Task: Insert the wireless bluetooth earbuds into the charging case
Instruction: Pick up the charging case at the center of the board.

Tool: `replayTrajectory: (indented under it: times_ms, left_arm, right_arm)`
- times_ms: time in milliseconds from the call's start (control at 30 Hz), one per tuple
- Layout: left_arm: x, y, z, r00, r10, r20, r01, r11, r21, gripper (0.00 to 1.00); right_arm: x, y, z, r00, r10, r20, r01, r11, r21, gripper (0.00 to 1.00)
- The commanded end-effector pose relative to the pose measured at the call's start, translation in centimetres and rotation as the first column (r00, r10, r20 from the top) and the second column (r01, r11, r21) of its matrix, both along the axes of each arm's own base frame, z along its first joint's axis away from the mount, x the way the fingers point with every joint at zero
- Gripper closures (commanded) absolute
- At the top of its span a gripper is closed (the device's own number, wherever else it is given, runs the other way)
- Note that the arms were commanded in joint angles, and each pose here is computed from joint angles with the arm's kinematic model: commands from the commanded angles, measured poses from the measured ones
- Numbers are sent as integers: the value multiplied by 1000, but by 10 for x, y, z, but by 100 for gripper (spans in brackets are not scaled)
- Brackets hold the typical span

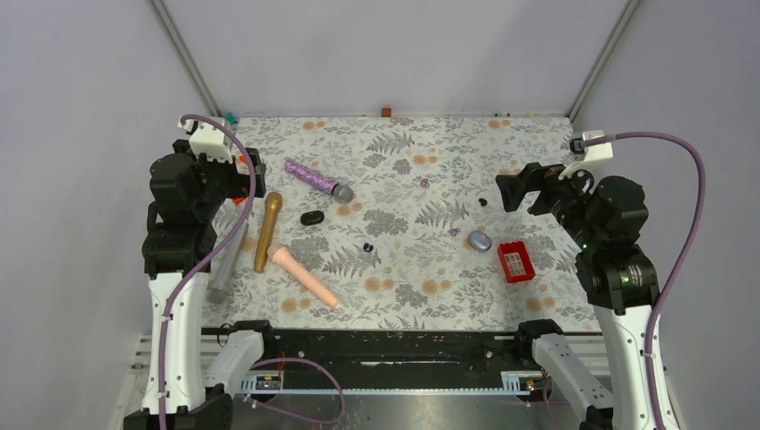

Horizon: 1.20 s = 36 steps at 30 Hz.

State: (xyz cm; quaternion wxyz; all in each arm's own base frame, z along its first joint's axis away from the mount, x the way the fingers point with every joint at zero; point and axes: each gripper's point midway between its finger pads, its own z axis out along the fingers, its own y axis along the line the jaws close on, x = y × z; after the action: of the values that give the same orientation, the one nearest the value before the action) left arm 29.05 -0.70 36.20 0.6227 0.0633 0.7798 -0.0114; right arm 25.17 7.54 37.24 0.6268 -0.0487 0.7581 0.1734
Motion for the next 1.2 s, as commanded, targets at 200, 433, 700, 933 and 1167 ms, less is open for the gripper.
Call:
replayTrajectory:
  times_ms: [200, 433, 700, 933, 1167]
  left_arm:
    - [1, -16, 12, 993, -119, 26, 119, 993, 23, 1]
    - [4, -26, -5, 981, -192, -12, 192, 981, 35, 2]
    - [-2, -42, -33, 956, -286, -60, 287, 958, 3, 1]
    - [-1, -52, -43, 935, -344, -81, 343, 939, -24, 1]
    - [-3, -49, -41, 941, -331, -69, 331, 944, -10, 1]
  right_arm:
    - [3, 17, -9, 992, 130, 9, -129, 990, -49, 1]
    - [9, 26, -23, 981, 191, -24, -192, 979, -69, 1]
    - [35, 0, -37, 999, 24, -31, -27, 993, -114, 1]
    - [59, -15, -61, 991, -94, -90, 84, 990, -111, 1]
    - [84, -24, -106, 947, -180, -265, 142, 978, -156, 6]
